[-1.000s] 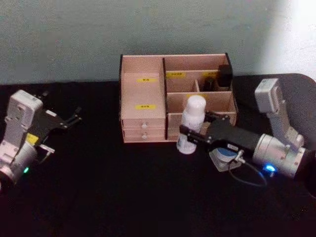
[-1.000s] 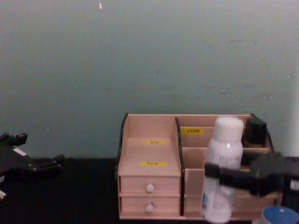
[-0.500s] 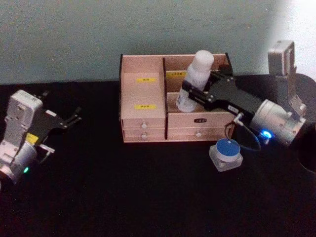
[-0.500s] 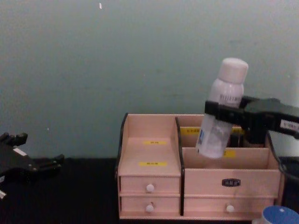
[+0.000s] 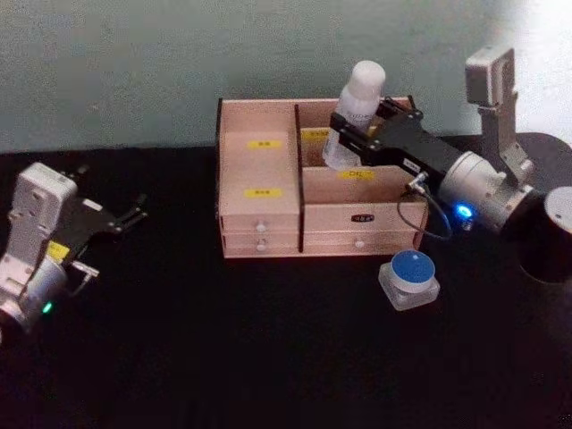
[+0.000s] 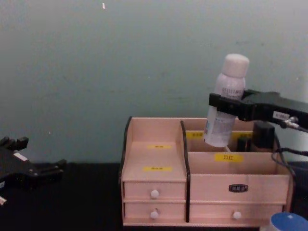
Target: Pick up the facial cleanser and watermelon frost from the table and place them into the tiered storage box.
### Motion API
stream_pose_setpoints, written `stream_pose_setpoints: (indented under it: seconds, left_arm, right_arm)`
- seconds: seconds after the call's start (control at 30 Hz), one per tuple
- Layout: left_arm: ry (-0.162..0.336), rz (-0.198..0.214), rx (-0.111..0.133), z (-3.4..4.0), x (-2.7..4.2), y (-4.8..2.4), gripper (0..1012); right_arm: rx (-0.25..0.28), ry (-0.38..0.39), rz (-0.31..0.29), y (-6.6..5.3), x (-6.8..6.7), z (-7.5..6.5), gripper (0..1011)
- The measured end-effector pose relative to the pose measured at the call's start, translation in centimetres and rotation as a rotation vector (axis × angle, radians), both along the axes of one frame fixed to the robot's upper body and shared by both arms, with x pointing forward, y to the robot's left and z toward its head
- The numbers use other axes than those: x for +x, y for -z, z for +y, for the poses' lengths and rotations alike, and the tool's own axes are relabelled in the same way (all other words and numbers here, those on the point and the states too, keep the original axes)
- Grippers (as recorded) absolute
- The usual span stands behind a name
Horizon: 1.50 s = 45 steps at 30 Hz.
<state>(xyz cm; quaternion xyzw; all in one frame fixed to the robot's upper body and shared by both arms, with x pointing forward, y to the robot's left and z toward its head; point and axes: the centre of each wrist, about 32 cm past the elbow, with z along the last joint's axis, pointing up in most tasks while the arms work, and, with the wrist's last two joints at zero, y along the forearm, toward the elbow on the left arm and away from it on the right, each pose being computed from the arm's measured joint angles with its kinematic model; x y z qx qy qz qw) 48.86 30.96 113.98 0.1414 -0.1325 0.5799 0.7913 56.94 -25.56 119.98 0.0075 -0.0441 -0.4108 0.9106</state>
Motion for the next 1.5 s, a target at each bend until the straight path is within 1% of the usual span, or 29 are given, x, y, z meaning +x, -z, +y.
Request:
stream_pose_setpoints:
  seconds: [0.1,0.2,0.3,0.33,0.4,0.47,0.63,1.03,1.5]
  left_arm:
    - [0.0,0.0,0.0,0.0,0.0,0.0,1001]
    - [0.0,0.0,0.0,0.0,0.0,0.0,1001]
    - [0.0,0.0,0.0,0.0,0.0,0.0,1001]
    - [0.0,0.0,0.0,0.0,0.0,0.0,1001]
    - [0.0,0.0,0.0,0.0,0.0,0.0,1001]
    - [0.0,0.0,0.0,0.0,0.0,0.0,1001]
    - [0.0,0.0,0.0,0.0,0.0,0.0,1001]
    - [0.0,0.0,0.0,0.0,0.0,0.0,1001]
    - [0.0,0.0,0.0,0.0,0.0,0.0,1001]
  right_arm:
    - [-0.008,0.017,0.006,0.2,0.8,0.3,589]
    - [-0.012,0.027,0.011,0.4,1.2,0.4,589]
    - [-0.017,0.043,0.018,0.6,1.9,0.6,589]
    - [-0.017,0.043,0.018,0.6,1.9,0.6,589]
    - [-0.018,0.052,0.026,0.8,2.4,0.7,589]
    - [-0.019,0.053,0.027,0.8,2.5,0.8,589]
    - [-0.027,0.065,0.043,1.1,3.2,0.9,589]
    - [-0.051,0.069,0.071,1.7,4.0,1.1,589]
    - [-0.087,0.067,0.127,2.5,4.7,1.4,589]
